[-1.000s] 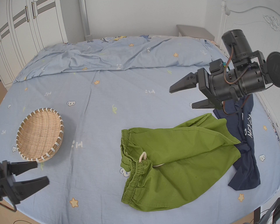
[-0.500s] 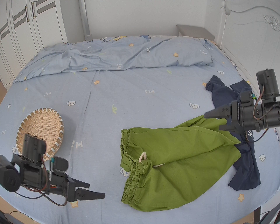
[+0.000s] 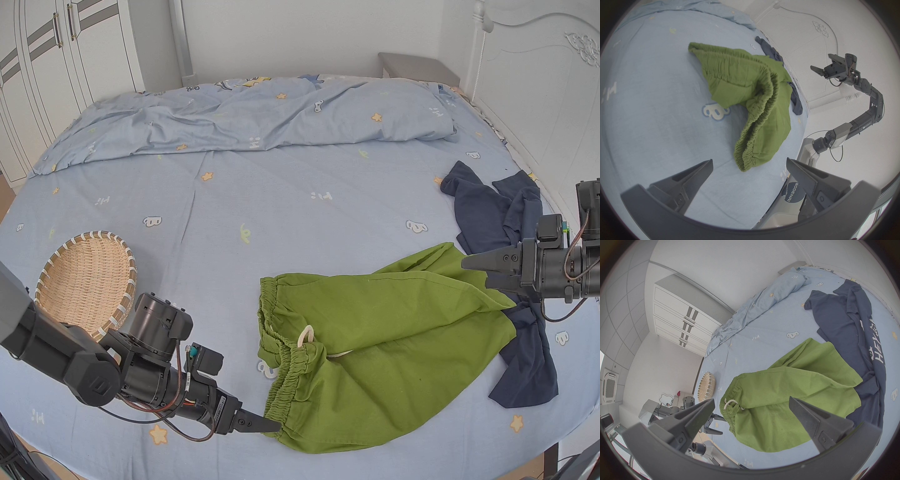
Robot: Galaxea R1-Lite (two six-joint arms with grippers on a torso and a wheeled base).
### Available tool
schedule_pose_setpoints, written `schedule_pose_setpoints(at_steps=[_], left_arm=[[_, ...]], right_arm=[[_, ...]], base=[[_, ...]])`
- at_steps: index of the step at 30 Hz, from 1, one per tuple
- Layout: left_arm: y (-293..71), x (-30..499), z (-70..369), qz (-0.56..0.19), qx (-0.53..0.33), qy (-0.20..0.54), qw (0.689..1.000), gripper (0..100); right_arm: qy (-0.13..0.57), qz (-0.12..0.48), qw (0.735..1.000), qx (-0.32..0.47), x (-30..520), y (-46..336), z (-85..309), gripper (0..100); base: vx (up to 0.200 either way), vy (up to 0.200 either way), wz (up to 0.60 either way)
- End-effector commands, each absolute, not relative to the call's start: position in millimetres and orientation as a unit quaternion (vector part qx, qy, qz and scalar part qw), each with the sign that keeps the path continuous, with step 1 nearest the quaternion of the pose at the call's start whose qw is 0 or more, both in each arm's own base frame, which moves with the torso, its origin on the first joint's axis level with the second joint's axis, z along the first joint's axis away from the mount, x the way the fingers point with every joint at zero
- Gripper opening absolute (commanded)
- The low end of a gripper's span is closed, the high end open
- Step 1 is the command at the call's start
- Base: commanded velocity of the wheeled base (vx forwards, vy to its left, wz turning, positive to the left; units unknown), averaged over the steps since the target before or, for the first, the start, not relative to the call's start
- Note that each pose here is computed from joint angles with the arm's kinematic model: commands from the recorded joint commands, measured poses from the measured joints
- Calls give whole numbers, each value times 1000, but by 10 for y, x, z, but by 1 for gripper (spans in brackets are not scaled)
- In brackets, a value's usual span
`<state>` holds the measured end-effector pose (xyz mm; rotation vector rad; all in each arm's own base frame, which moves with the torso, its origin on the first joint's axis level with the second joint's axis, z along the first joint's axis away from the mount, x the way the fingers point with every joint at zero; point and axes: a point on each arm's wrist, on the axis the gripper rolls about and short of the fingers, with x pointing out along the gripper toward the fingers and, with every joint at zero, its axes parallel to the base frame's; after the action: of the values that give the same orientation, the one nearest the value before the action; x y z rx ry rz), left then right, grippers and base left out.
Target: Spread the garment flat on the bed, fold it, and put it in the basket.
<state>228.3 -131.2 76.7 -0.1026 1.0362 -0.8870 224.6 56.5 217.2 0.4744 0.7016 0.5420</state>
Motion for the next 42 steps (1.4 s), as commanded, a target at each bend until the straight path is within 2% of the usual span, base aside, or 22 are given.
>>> schedule_pose_setpoints(at_steps=[1,11,14,25,26,36,39,42], left_arm=[[-1356,2327,636,-407,-47,499,764,100],[-1482,2351,515,-414,-52,522,744,100],[-1567,2357,518,-427,-81,533,726,100],[-1621,2426,442,-429,-82,540,720,100],[-1623,2428,424,-428,-82,542,718,0],[-1536,2463,492,-408,-110,545,724,0],[-1380,2455,700,-387,-169,538,730,0],[-1029,2414,891,-375,-240,520,729,0]], right_arm=[[335,258,877,228,2230,551,2171,100],[335,257,877,232,2232,548,2177,100],[334,256,877,232,2234,548,2181,100],[333,250,878,234,2244,518,2177,100],[334,250,878,234,2248,519,2174,100],[334,252,878,233,2242,521,2173,100],[335,253,877,233,2240,525,2172,100],[337,254,876,233,2241,532,2167,100]], base=[[0,0,0],[0,0,0],[0,0,0],[0,0,0],[0,0,0],[0,0,0],[0,0,0],[0,0,0]])
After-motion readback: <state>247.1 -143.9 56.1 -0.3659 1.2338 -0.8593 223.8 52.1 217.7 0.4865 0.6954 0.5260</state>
